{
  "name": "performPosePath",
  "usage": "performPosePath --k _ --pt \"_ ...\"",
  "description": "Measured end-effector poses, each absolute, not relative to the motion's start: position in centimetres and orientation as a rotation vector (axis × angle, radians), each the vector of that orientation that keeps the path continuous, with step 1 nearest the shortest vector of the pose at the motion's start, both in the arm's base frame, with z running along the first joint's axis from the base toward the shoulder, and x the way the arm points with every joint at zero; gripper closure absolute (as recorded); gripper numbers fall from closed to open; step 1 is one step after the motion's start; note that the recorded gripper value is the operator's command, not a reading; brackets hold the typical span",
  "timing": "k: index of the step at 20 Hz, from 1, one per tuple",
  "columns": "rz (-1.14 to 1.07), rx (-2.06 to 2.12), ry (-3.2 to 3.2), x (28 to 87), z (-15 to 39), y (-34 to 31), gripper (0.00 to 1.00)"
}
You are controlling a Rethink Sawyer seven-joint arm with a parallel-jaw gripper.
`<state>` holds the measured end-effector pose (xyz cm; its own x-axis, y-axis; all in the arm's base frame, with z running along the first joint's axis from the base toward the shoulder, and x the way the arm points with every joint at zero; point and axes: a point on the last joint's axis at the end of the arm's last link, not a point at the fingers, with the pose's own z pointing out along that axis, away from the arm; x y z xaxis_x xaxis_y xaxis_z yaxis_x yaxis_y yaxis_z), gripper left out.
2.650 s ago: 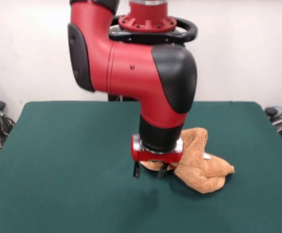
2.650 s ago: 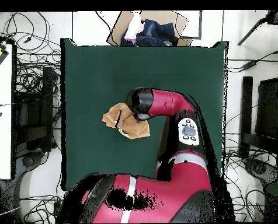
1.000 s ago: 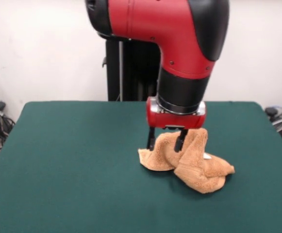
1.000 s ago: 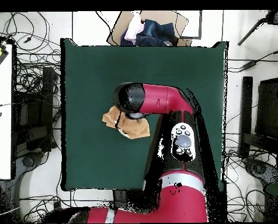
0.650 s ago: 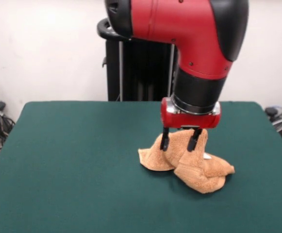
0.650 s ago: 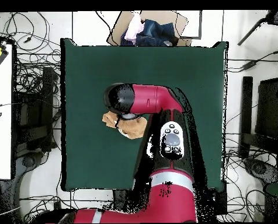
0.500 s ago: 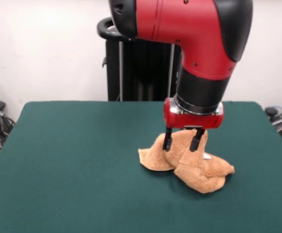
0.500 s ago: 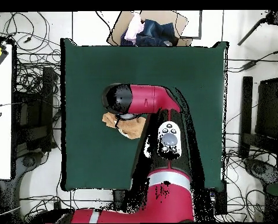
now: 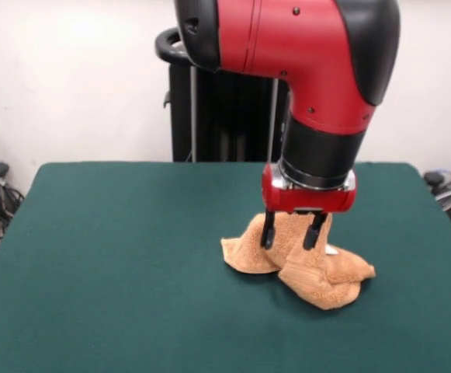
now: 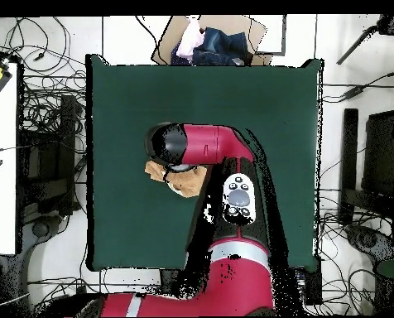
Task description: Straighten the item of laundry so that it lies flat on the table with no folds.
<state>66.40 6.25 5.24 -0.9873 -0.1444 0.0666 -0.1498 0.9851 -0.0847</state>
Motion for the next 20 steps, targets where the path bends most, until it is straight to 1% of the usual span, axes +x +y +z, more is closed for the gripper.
performPosePath --k 8,20 --pt "0.129 0.234 -3.054 64.8 2.9 6.5 0.0" --pt "0.158 0.213 -2.996 60.3 4.7 5.8 0.0"
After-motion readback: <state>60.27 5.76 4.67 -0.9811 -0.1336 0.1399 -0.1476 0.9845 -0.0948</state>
